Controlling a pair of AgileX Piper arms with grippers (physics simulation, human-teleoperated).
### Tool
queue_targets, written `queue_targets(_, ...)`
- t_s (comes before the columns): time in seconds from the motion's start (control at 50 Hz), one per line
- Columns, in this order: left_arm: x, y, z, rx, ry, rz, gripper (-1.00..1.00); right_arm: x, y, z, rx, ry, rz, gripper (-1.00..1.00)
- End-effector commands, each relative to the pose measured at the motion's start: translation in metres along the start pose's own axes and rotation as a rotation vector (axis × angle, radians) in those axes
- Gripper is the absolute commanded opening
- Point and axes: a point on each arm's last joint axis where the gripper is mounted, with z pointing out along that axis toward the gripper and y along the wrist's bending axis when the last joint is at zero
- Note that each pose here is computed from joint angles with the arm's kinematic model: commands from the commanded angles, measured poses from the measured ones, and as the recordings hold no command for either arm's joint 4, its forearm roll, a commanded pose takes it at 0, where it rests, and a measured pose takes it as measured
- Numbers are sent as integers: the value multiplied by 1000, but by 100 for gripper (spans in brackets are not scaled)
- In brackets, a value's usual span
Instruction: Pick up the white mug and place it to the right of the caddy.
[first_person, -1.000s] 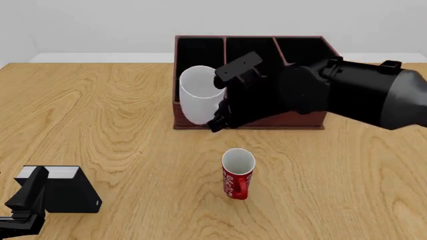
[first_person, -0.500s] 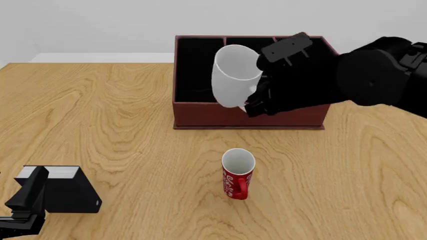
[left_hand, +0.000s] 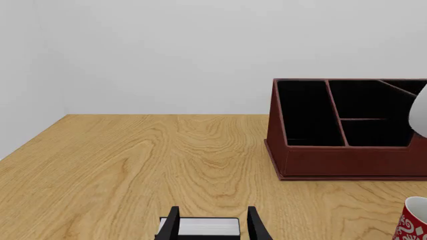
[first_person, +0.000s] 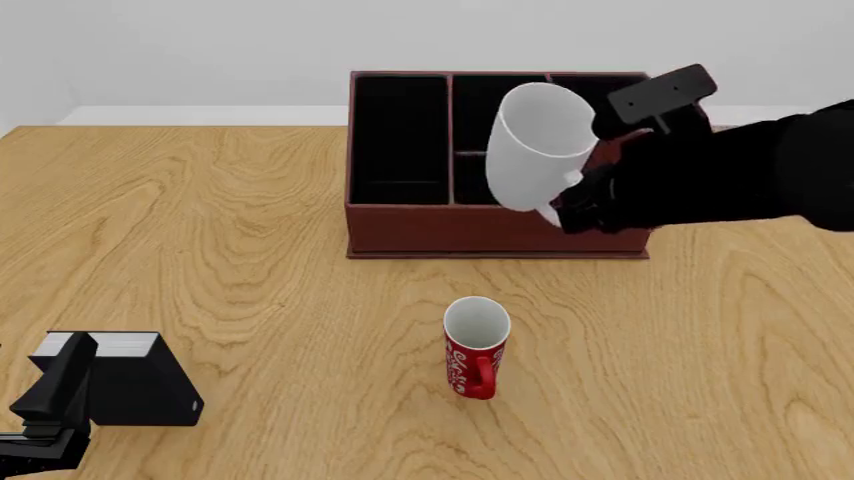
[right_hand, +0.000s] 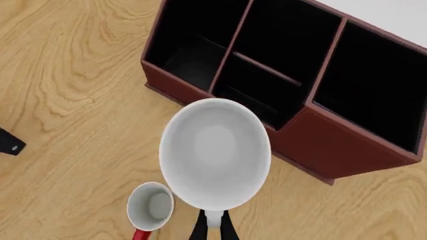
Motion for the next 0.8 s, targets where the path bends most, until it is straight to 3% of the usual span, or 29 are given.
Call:
queue_targets(0.02, 0, 0, 0, 0, 0, 0, 100, 15, -16, -17, 57, -9, 52, -100)
queue_targets(0.36, 0, 0, 0, 0, 0, 0, 100, 46, -31, -24, 120, 22, 112, -100)
queue_targets(0.8, 0, 0, 0, 0, 0, 0, 100, 69, -49, -56, 224, 13, 195, -100)
